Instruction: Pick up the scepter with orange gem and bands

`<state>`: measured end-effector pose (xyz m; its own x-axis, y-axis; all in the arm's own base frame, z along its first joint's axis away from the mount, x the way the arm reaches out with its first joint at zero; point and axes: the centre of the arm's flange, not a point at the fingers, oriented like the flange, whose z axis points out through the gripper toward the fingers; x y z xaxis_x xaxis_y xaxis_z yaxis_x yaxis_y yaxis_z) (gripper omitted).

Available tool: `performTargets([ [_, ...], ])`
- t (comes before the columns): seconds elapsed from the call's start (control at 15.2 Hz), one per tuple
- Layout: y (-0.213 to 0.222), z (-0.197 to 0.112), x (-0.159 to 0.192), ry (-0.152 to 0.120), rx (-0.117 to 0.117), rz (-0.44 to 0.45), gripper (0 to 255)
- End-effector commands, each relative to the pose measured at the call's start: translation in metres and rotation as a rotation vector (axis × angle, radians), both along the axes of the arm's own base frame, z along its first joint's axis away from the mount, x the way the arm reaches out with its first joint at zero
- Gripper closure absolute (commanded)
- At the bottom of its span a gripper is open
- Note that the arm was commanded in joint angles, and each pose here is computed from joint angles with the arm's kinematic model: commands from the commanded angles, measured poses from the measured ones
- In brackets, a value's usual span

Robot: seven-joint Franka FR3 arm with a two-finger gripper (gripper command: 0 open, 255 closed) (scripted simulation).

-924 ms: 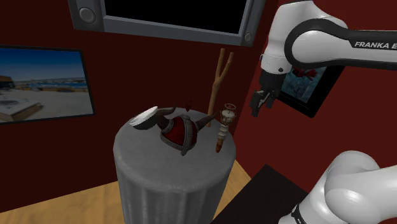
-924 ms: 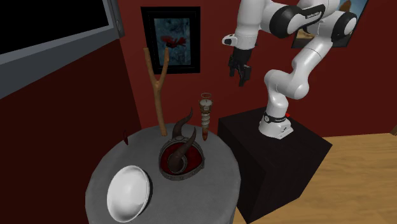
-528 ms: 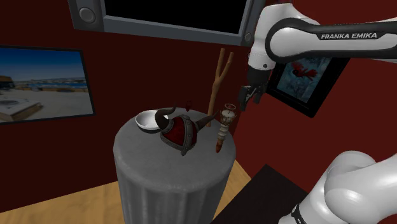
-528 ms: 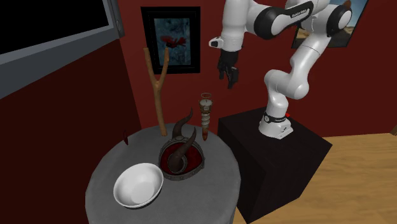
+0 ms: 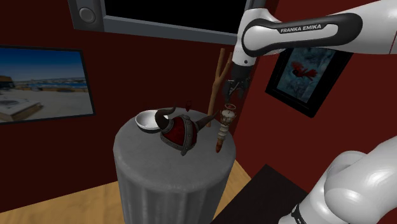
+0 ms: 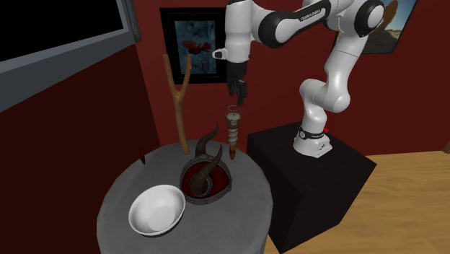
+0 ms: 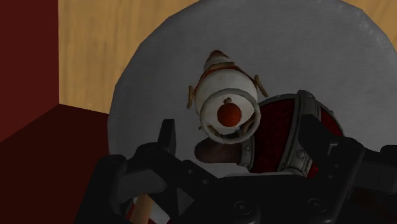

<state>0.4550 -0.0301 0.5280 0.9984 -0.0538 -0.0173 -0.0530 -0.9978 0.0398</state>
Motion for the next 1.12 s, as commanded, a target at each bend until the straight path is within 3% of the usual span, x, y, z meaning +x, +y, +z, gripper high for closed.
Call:
performTargets([
  [0.0, -0.002, -0.009, 0.004, -0.001, 0.003, 0.000, 0],
  [0.46, -0.002, -0.038, 0.004, -0.001, 0.003, 0.000, 0],
  [0.53, -0.002, -0.038, 0.004, -0.001, 0.003, 0.000, 255],
  [1.06, -0.002, -0.037, 0.004, -0.001, 0.003, 0.000, 255],
])
